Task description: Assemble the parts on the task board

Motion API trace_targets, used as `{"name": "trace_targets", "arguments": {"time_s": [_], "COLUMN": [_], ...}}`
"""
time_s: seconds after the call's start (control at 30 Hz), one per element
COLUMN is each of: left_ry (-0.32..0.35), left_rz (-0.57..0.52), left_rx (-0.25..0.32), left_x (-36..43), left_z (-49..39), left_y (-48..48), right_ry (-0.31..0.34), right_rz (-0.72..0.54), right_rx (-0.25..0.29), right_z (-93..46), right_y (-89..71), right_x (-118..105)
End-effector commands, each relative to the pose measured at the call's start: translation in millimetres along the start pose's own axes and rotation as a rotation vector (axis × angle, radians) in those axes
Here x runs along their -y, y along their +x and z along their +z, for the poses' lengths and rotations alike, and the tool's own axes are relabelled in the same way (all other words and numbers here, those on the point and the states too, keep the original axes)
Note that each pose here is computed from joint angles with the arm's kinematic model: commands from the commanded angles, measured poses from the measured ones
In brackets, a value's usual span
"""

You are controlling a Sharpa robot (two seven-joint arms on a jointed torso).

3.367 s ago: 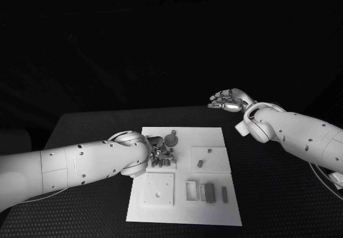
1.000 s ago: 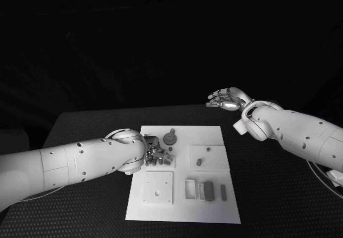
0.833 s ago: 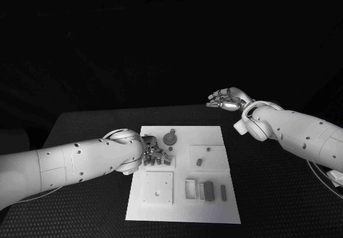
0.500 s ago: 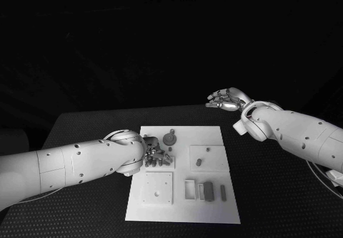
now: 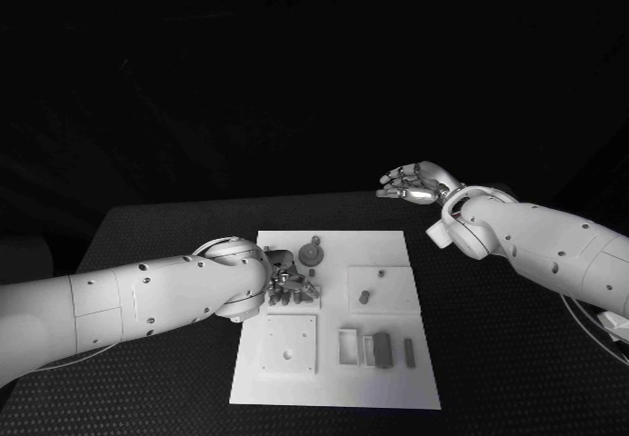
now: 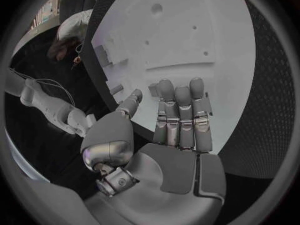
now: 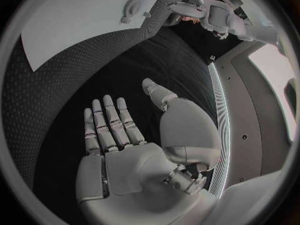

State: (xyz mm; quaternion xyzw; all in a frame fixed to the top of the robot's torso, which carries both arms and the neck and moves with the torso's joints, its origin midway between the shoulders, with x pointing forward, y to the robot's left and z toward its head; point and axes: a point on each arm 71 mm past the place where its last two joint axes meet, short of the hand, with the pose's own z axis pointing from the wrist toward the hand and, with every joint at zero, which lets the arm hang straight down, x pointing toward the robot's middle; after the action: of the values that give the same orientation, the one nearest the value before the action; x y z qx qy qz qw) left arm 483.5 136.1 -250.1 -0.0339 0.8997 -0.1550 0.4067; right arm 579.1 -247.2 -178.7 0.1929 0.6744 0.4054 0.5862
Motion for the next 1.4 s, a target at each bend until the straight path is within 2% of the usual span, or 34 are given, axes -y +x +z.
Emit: {"name": "trace_targets", "arguments": {"time_s": [0.03, 0.27, 0.7, 1.13, 1.4], "left_ry": [0.015, 0.018, 0.021, 0.036, 0.035], "left_rz": [0.0, 0.004, 0.0, -0.019, -0.02], "left_rx": [0.002, -0.001, -0.019, -0.002, -0.016], "left_x": [2.8, 5.0, 4.3, 9.7, 11.9], "left_z": [0.9, 2.5, 1.1, -0.7, 1.7], "left_y": [-0.4, -0.6, 0.5, -7.4, -6.7], "right_ry": [-0.007, -0.007, -0.006, -0.004, -0.005], "right_rz": [-0.004, -0.004, -0.004, -0.003, -0.002], "right_rx": [-0.018, -0.018, -0.019, -0.022, -0.023], "right_z": [0.1, 0.1, 0.0, 0.1, 0.3], "right_y": [1.7, 1.9, 2.2, 3.3, 3.9], "right_x": [-0.6, -0.6, -0.1, 0.7, 0.2]}}
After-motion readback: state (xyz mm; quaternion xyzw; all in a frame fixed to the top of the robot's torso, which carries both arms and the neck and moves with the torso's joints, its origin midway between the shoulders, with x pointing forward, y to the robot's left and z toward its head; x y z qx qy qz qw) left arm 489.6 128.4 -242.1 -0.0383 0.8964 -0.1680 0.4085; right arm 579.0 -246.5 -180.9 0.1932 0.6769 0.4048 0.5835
